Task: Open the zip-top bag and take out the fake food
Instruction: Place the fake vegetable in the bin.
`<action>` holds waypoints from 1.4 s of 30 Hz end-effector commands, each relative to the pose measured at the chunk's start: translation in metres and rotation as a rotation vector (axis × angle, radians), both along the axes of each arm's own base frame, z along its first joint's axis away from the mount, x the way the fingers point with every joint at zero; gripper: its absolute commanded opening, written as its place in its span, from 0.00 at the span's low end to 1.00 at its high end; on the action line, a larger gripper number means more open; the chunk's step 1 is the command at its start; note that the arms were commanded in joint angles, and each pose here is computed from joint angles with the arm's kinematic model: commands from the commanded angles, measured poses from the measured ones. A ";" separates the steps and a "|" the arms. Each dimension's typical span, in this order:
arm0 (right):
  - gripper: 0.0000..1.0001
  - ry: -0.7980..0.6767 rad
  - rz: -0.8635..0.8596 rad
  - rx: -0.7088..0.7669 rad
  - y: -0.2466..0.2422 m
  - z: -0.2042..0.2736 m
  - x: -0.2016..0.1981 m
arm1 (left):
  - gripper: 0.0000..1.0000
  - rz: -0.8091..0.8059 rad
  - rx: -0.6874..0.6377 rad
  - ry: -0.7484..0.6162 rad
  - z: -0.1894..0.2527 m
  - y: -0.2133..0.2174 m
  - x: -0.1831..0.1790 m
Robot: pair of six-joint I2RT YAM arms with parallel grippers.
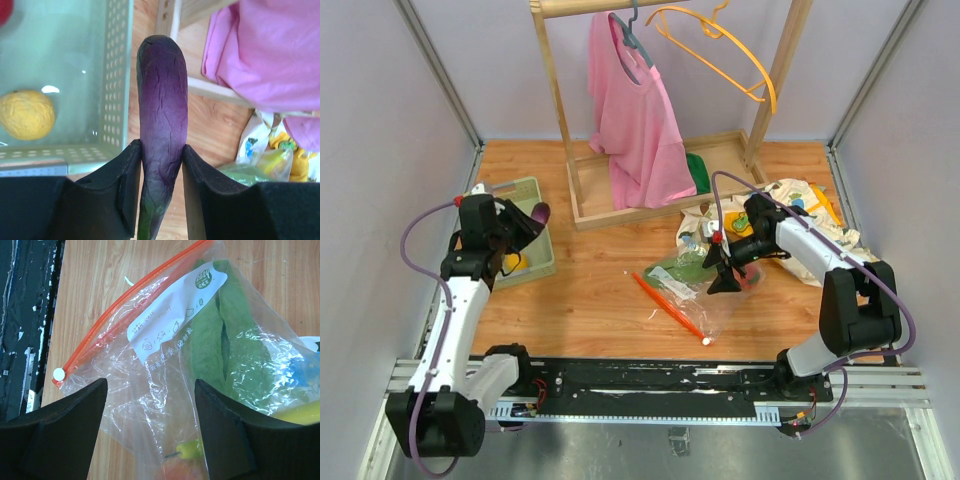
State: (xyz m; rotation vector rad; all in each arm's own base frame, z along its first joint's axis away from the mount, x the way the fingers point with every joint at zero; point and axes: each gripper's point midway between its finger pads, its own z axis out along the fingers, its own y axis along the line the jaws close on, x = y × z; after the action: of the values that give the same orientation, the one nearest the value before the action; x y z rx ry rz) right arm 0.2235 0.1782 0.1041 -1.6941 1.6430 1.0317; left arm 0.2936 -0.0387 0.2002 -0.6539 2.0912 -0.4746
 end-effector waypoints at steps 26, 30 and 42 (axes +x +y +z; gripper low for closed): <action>0.71 0.023 -0.029 -0.001 -0.003 0.001 0.008 | 0.00 0.376 0.055 0.200 -0.039 0.085 0.121; 0.71 0.029 -0.028 -0.002 -0.003 0.000 0.008 | 0.00 0.461 0.051 0.266 -0.051 0.095 0.128; 0.71 0.032 -0.022 0.004 -0.003 0.000 0.005 | 0.00 0.641 -0.089 0.385 -0.076 0.095 0.152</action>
State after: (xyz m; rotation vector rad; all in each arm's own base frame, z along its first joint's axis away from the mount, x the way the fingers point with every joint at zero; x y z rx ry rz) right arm 0.2257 0.1777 0.1003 -1.6776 1.6788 1.0497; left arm 0.4389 0.0492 0.1201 -1.3598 2.1230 -0.0930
